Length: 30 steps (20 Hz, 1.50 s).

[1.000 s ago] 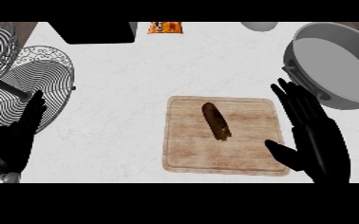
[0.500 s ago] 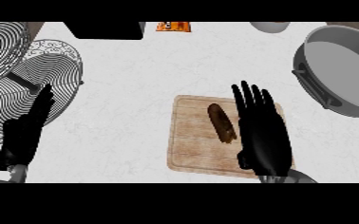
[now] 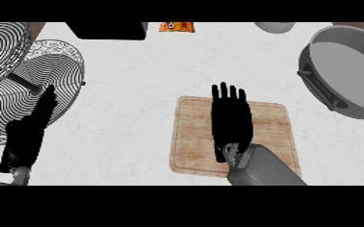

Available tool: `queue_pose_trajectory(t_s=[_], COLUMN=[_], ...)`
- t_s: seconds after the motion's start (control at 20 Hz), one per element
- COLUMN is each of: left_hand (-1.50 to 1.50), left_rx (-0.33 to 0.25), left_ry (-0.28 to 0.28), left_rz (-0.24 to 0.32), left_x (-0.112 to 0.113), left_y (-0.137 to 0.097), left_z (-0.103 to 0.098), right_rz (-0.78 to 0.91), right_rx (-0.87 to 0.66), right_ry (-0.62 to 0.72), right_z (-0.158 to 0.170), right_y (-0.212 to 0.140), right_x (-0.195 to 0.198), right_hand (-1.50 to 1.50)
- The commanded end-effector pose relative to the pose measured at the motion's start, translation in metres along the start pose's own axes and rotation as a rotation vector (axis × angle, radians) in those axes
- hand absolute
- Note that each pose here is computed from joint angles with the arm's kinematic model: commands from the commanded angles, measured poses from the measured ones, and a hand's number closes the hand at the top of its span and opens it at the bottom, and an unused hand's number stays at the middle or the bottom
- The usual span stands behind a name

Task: Pick the sweet potato from the cutting board and place it in the pot

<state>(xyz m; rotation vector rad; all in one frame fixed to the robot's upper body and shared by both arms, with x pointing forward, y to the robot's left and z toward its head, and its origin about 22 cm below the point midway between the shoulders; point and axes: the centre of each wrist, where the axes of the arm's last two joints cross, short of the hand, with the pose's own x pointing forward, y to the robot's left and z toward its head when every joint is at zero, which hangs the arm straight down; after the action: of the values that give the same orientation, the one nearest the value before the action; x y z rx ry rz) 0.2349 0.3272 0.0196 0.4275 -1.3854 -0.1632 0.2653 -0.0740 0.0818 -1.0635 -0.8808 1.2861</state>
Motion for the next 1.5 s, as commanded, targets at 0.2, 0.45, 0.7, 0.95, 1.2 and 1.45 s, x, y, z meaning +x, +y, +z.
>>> queue_pose_trajectory(t_s=[0.2, 0.45, 0.7, 0.95, 1.2, 1.45], left_hand=[0.0, 0.0, 0.0, 0.0, 0.0, 0.0], left_rx=[0.015, 0.001, 0.02, -0.002, -0.012, 0.02], left_ry=[-0.001, 0.019, 0.014, -0.005, -0.004, -0.015], left_rz=[0.001, 0.026, 0.015, -0.001, 0.01, -0.017], left_x=[0.005, 0.0, -0.011, -0.012, 0.005, 0.002], left_y=[-0.007, 0.004, -0.006, -0.003, -0.008, 0.001], left_z=[-0.005, -0.001, -0.004, 0.003, 0.0, 0.01], right_rz=[0.142, 0.184, 0.195, 0.209, 0.215, 0.202], right_rx=[0.146, 0.14, 0.156, 0.215, 0.19, 0.195], right_ry=[0.183, 0.224, 0.243, 0.283, 0.305, 0.304], right_z=[-0.028, -0.042, -0.028, -0.056, -0.063, -0.065], right_y=[0.011, 0.013, 0.027, 0.046, 0.039, 0.051], right_x=[0.027, 0.038, 0.044, 0.035, 0.04, 0.03], right_hand=[-1.5, -1.5, -1.5, -1.5, -1.5, -1.5])
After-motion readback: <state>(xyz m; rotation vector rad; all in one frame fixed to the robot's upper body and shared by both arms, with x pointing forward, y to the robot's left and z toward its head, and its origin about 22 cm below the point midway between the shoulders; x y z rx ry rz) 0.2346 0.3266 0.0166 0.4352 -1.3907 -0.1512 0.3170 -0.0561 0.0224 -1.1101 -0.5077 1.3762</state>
